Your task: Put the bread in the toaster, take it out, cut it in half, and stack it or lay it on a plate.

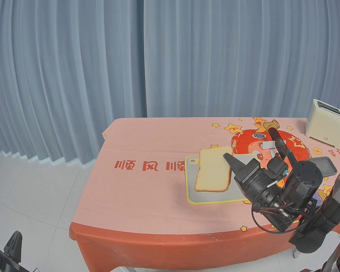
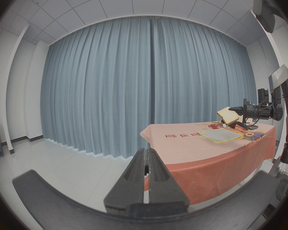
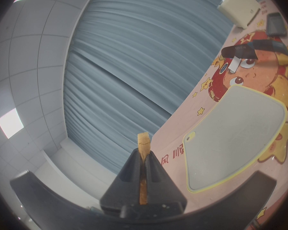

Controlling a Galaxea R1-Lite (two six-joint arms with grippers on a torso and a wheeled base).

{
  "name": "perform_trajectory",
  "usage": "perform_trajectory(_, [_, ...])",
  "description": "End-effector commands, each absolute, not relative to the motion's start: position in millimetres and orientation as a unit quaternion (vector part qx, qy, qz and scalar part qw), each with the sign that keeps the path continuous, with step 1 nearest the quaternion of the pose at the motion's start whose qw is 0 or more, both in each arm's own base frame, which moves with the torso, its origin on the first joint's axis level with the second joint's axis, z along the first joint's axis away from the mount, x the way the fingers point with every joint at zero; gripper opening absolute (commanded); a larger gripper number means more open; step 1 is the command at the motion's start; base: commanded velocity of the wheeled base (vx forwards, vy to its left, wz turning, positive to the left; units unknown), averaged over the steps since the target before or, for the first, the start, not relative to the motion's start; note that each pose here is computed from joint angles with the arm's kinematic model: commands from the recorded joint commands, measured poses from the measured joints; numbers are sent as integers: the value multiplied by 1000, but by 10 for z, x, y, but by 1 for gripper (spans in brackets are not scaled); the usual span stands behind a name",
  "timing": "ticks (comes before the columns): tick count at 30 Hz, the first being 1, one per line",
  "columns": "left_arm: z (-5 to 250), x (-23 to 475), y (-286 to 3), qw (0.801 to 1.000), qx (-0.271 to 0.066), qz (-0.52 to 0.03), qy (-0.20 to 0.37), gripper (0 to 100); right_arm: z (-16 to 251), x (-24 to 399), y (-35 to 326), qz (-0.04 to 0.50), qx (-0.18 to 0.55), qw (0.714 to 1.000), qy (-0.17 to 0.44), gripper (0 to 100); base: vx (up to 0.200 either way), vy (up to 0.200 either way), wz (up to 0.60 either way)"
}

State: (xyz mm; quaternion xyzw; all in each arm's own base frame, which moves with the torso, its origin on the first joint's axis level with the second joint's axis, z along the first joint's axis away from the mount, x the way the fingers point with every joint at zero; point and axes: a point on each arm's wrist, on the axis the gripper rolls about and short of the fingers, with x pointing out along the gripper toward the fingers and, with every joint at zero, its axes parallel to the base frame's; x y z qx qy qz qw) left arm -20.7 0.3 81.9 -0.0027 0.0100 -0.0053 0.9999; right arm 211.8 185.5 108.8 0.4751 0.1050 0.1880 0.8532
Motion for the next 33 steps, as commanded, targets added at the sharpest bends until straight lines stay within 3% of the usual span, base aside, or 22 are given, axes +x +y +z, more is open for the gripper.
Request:
perform_trajectory(1, [770, -194, 3, 1000, -3, -5, 19, 0, 1087, 2206, 1800, 175, 480, 855, 94, 0, 0, 0, 0])
perform_trajectory(15, [770, -194, 3, 1000, -3, -5, 19, 0, 888, 2360, 1689, 118, 466, 871, 98, 0, 0, 0, 0])
perform_trajectory(25, [770, -194, 3, 1000, -3, -5, 19, 0, 605, 2792, 1456, 43, 461, 882, 87, 0, 0, 0, 0])
perform_trajectory(33, [770, -194, 3, 1000, -3, -5, 19, 0, 518, 2849, 1393, 26, 455, 885, 92, 0, 0, 0, 0])
